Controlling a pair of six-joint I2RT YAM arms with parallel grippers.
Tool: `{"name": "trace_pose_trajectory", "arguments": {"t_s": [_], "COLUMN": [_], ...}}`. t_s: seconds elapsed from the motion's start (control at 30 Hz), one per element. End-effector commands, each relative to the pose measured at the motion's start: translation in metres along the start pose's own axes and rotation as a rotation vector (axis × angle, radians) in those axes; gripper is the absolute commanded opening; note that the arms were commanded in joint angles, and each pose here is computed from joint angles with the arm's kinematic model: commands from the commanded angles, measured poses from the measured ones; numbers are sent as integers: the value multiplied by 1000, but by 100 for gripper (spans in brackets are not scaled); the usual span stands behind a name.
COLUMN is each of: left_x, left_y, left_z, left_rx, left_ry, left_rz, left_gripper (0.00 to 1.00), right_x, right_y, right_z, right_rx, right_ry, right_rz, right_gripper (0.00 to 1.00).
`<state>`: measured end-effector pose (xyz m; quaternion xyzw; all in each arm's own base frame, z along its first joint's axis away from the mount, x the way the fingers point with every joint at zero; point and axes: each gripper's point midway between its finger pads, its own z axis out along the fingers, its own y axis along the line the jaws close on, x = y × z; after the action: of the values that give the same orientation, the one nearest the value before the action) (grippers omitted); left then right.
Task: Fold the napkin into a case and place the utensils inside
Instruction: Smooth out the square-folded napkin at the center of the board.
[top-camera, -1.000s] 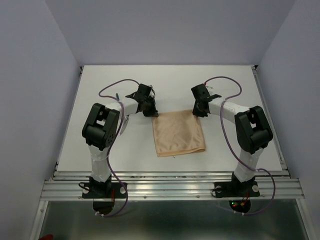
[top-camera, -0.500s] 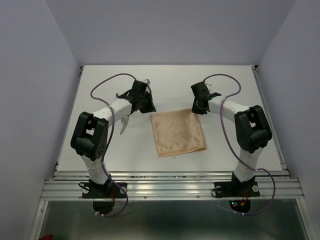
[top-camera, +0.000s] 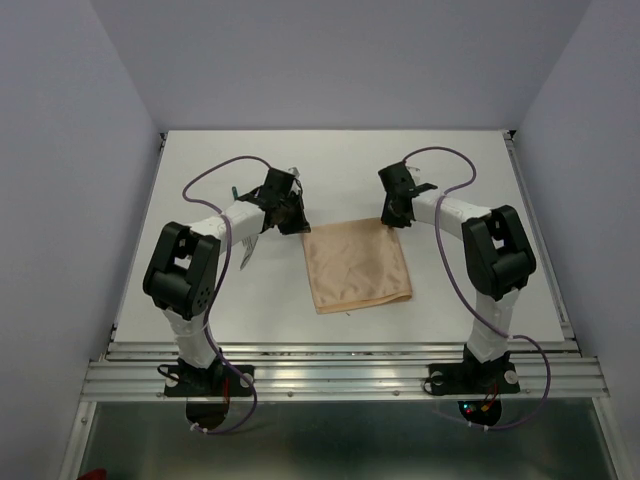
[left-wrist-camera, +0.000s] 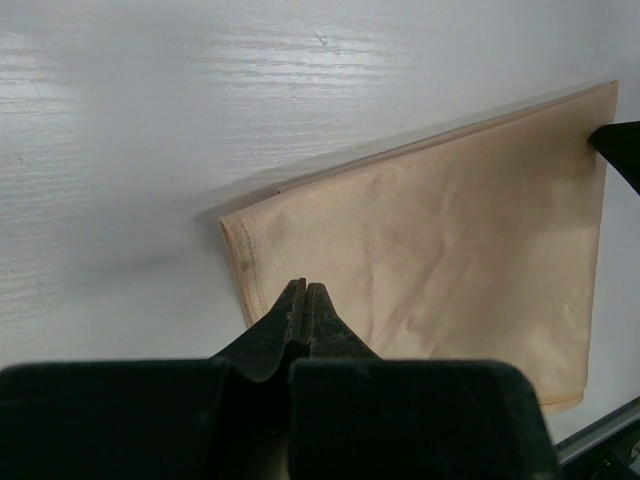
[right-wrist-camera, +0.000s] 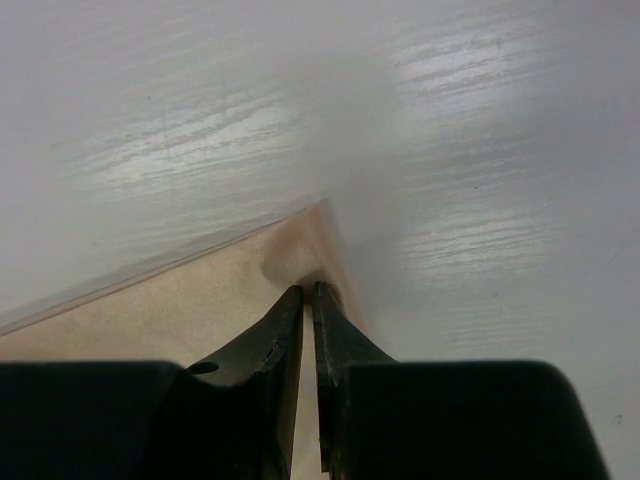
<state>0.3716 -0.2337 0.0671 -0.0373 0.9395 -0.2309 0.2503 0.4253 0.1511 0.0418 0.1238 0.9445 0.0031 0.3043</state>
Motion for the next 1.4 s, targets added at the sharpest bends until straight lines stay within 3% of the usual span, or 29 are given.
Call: {"name": "trace_pose_trajectory", "arguments": {"t_s": [0.0, 0.13, 0.3, 0.47, 0.9, 1.37], "left_x": [-4, 0, -3, -3, -17, -20], "left_y": [-3, 2, 2, 1, -9, -11], "left_z": [5, 6, 3, 3, 10, 16], "left_rx": [5, -15, -18, -19, 0, -5], "left_ry": [-15, -16, -34, -36, -49, -43], "left_rz": [-5, -4, 0, -1, -3, -2], "left_gripper": [0, 0, 0, 0, 0, 0], "right_x": [-9, -10, -35, -32, 75, 133], "right_y": [1, 0, 1, -9, -33, -49], "right_z": [6, -1, -36, -68, -127, -108], "right_rx": [10, 4, -32, -60, -135, -103], "right_ry": [-21, -25, -105, -123, -4, 112], "right_rz": [-13, -13, 26, 64, 117, 107], "right_gripper": [15, 14, 15, 15, 14, 14]}}
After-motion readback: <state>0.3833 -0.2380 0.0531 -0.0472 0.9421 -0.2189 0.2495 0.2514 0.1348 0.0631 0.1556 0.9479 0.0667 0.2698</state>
